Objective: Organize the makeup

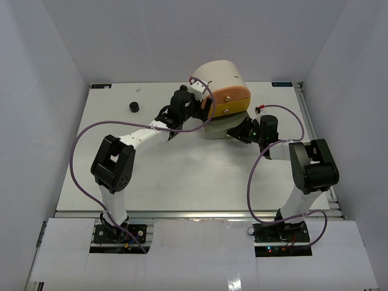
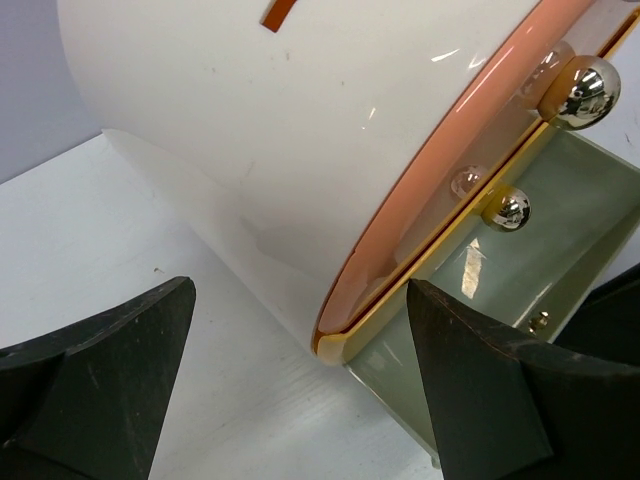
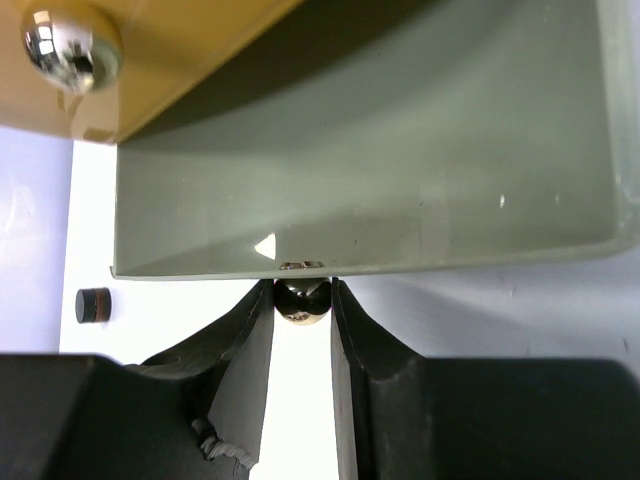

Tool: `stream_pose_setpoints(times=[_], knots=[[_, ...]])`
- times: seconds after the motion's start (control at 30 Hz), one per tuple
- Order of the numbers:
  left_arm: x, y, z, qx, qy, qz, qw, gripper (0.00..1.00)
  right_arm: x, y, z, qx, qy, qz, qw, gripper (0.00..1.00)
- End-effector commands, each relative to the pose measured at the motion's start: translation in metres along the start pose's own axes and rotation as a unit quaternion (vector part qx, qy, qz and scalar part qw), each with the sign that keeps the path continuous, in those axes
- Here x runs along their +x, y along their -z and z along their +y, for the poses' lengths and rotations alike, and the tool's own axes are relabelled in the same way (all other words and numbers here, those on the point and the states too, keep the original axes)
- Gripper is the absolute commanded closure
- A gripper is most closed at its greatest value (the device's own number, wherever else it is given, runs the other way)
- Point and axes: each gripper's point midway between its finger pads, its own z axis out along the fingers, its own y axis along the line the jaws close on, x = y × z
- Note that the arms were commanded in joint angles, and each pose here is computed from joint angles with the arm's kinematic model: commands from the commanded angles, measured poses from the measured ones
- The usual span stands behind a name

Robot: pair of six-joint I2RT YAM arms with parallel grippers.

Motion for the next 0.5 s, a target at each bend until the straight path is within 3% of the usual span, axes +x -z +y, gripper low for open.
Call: stream_pose_setpoints(times=[0.0, 0.2, 0.3, 0.43, 0.47], knots=[[-0.021, 0.004, 0.002, -0.007, 0.011, -0.013, 1.0, 0.02, -0.003, 0.013, 0.009, -0.013, 0.03, -0.011, 0.999, 0.86], [-0.033, 0.018, -0.007, 0.018, 0.027, -0.026, 0.999, 0.02, 0.004, 0.019, 0.009, -0.015, 0.04, -0.001, 0.999, 0.78], [-0.047, 0.035, -0.016, 0.046, 0.044, -0.041, 0.997, 0.02, 0.003, 0.019, 0.011, -0.023, 0.043, 0.002, 0.999, 0.64], [-0.065, 0.067, -0.02, 0.063, 0.06, -0.059, 0.994, 0.02, -0.002, 0.02, 0.023, -0.05, 0.056, 0.007, 0.997, 0.33], [-0.069, 0.078, -0.019, 0.062, 0.064, -0.064, 0.994, 0.02, -0.003, 0.022, 0.023, -0.051, 0.057, 0.007, 0.997, 0.3]])
